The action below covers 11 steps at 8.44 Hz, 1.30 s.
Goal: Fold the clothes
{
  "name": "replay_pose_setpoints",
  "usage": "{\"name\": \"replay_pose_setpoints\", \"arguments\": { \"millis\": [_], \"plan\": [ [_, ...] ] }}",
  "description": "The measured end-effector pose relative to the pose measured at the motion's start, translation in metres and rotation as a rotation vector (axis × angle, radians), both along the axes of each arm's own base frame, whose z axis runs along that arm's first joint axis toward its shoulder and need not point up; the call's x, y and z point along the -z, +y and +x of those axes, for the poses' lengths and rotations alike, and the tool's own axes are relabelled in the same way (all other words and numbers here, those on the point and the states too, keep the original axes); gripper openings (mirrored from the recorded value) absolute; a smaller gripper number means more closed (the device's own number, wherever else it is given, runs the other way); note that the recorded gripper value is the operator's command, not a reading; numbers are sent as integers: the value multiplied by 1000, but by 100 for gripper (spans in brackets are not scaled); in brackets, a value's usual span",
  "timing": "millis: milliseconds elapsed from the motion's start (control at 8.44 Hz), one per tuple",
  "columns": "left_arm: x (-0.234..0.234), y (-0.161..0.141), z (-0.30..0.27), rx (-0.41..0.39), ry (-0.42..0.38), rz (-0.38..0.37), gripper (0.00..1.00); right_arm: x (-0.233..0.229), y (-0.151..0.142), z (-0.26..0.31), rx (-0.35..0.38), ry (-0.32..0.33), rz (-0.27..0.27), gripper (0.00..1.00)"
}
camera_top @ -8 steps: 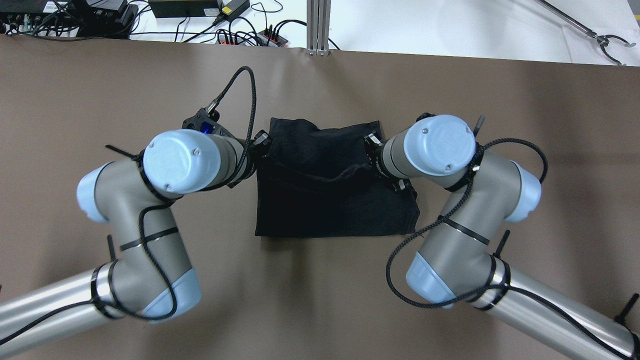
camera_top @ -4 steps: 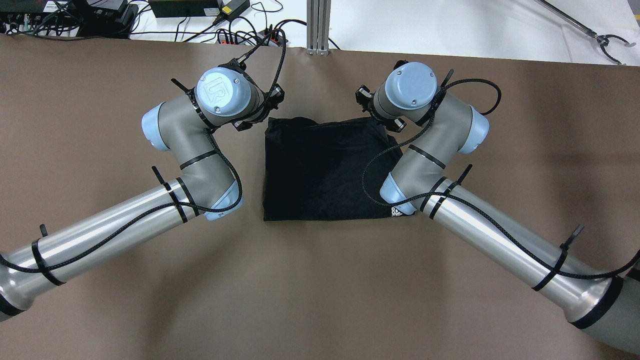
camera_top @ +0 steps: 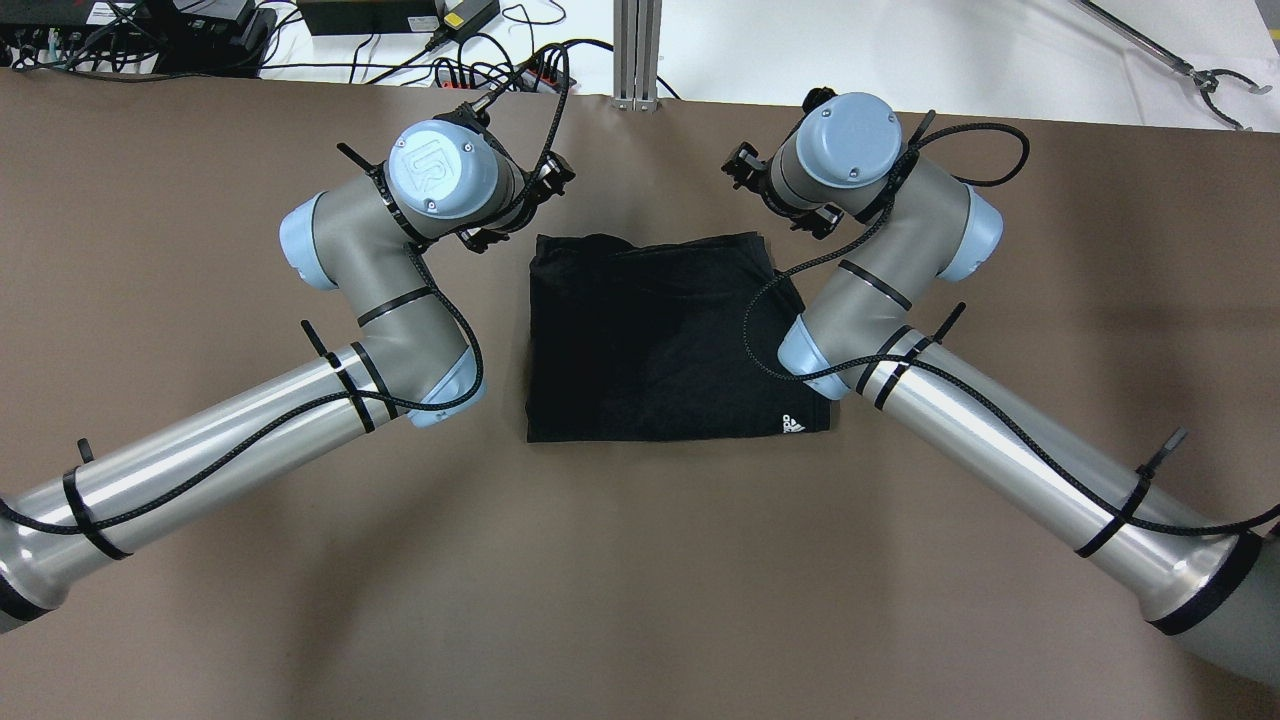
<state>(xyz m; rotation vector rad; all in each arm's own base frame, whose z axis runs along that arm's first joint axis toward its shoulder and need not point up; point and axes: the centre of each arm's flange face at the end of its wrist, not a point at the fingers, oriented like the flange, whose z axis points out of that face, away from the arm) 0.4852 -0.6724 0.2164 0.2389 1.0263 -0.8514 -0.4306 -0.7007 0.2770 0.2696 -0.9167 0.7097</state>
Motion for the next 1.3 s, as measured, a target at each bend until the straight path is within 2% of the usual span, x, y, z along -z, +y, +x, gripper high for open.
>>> {"name": "replay_pose_setpoints", "arguments": {
  "millis": [119,356,474,711,948,1185,1304],
  "plan": [
    [-5,-8,-19,-28,-26,21,94,-12,-2,19,34,28,28,95],
    [-39,-17,-84,-150,-187,97,94,-56,-2,82,159,102,97,95],
    [-65,-16,-133,-227,-299,144,94,-93,1,120,239,177,149,95],
    [-133,-2,-227,-366,-500,226,94,-166,-2,216,415,396,292,95],
    [-206,24,-320,-482,-660,281,94,-219,-3,316,575,597,378,95],
    [-266,72,-410,-593,-789,328,94,-263,10,399,683,718,408,95],
    [-287,96,-449,-634,-841,343,94,-283,23,431,710,751,408,95]
  ]
}}
